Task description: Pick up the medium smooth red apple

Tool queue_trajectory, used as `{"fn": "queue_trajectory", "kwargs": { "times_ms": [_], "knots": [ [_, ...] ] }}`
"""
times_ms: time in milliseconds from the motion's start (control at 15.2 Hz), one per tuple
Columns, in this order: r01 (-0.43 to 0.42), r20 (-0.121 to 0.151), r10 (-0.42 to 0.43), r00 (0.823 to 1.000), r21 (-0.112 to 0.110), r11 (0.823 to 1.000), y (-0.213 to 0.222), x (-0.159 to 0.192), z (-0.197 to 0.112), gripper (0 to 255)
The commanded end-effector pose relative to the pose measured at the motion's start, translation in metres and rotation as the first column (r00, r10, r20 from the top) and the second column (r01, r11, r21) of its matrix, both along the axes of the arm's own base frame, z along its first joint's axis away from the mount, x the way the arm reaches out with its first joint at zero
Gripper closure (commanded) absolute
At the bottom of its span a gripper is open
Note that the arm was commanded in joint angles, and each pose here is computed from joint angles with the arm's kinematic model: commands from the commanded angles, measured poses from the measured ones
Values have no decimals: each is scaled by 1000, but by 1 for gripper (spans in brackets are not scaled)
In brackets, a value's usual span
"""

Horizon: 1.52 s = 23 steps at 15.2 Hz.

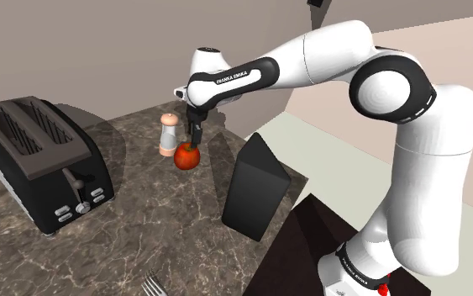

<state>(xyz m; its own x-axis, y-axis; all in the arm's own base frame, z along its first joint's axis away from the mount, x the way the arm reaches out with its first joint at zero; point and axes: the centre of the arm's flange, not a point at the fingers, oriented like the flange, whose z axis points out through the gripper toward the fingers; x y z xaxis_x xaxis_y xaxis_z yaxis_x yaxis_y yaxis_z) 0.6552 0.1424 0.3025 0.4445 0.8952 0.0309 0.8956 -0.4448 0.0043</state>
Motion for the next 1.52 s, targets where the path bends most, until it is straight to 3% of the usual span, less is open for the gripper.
{"fn": "queue_trajectory", "kwargs": {
  "times_ms": [0, 198, 264, 858, 1452],
  "knots": [
    [-1, 0, 1, 1000, 0, 1000, -1, 1, -11, 0],
    [-1, 0, 1, 1000, 0, 1000, -1, 1, -19, 0],
    [-1, 1, 1, 1000, 0, 1000, -1, 1, -19, 255],
    [-1, 0, 1, 1000, 0, 1000, -1, 1, -19, 255],
    [-1, 0, 1, 1000, 0, 1000, -1, 1, 28, 255]
  ]
}}
